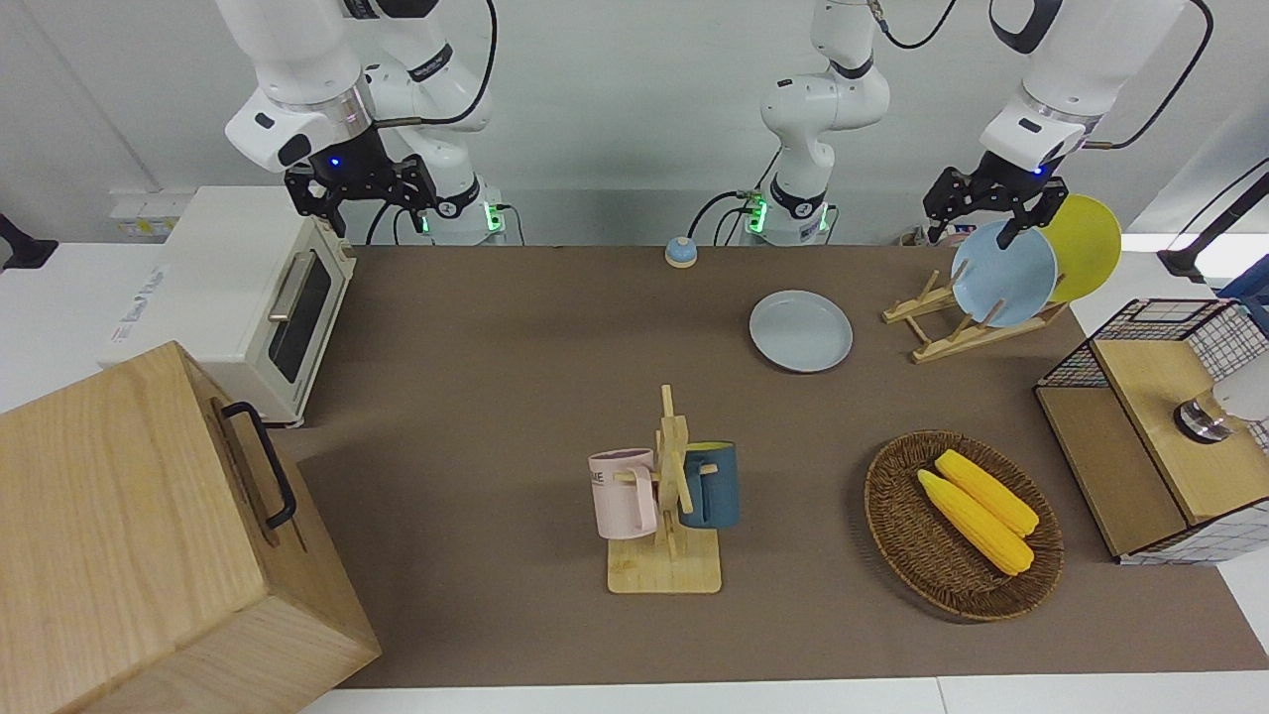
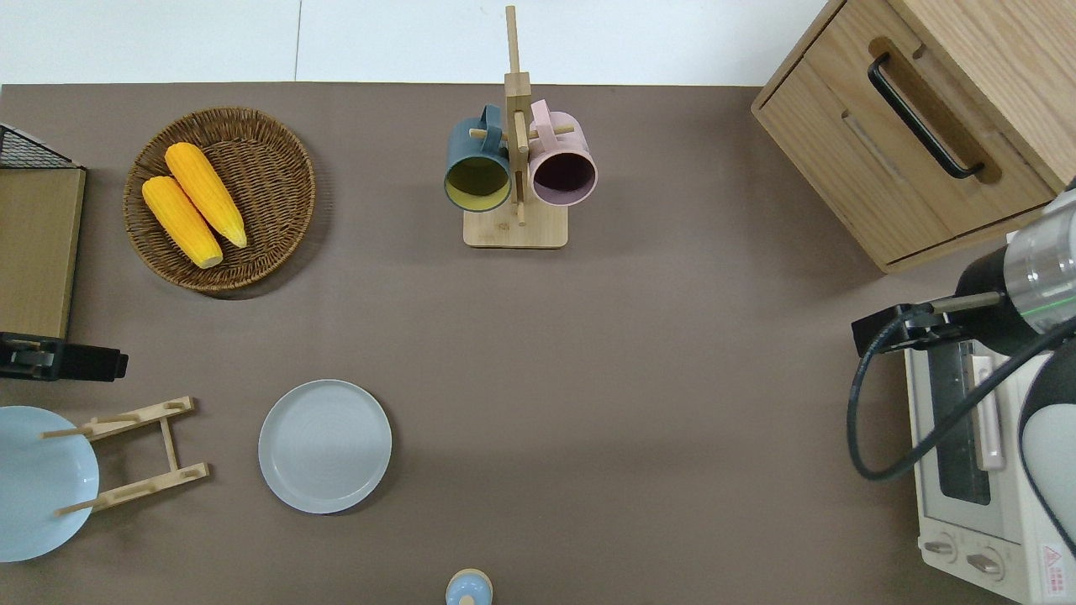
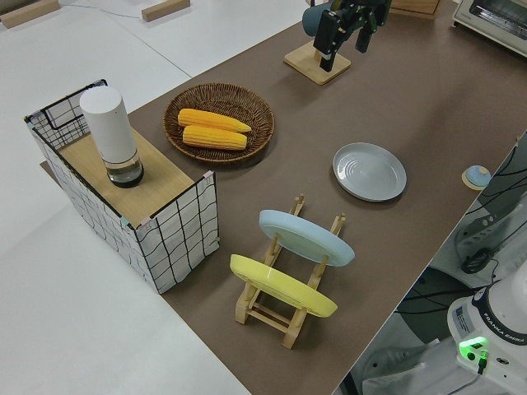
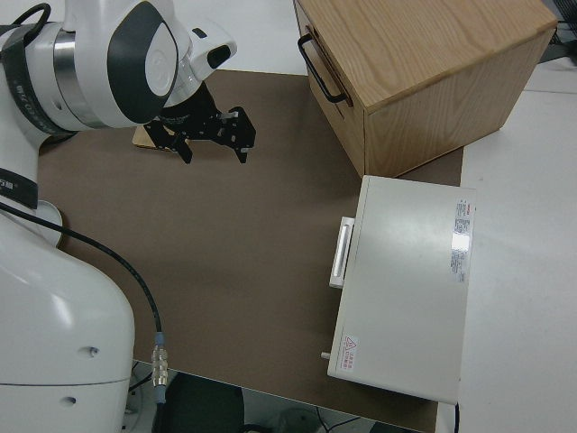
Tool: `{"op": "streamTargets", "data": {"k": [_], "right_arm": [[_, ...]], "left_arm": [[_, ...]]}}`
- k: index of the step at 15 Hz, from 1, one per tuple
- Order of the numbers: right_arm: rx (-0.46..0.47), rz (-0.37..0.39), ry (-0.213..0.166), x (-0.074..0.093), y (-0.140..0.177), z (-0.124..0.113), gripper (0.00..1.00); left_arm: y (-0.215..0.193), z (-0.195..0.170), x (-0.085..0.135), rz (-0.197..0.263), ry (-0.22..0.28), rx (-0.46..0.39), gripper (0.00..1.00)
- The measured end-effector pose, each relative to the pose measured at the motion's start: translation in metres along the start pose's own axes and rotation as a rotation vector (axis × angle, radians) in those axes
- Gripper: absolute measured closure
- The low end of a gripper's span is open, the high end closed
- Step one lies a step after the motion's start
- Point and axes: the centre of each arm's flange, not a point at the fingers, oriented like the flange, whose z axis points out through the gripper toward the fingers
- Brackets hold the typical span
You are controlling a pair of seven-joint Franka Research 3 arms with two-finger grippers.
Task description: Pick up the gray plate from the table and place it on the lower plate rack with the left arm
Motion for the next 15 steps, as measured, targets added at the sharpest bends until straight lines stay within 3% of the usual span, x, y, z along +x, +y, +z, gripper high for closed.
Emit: {"op": "streamTargets", "data": {"k": [9, 15], "right_arm": [[0.0, 0.0, 0.0, 0.0, 0.0, 0.0, 0.01], [0.0, 0.0, 0.0, 0.0, 0.0, 0.0, 0.01]], "left_arm": [[0.002, 0.0, 0.0, 0.004, -0.001, 0.0, 0.0], [0.025, 0.004, 0.005, -0.003, -0.015, 0.003, 0.0]]}}
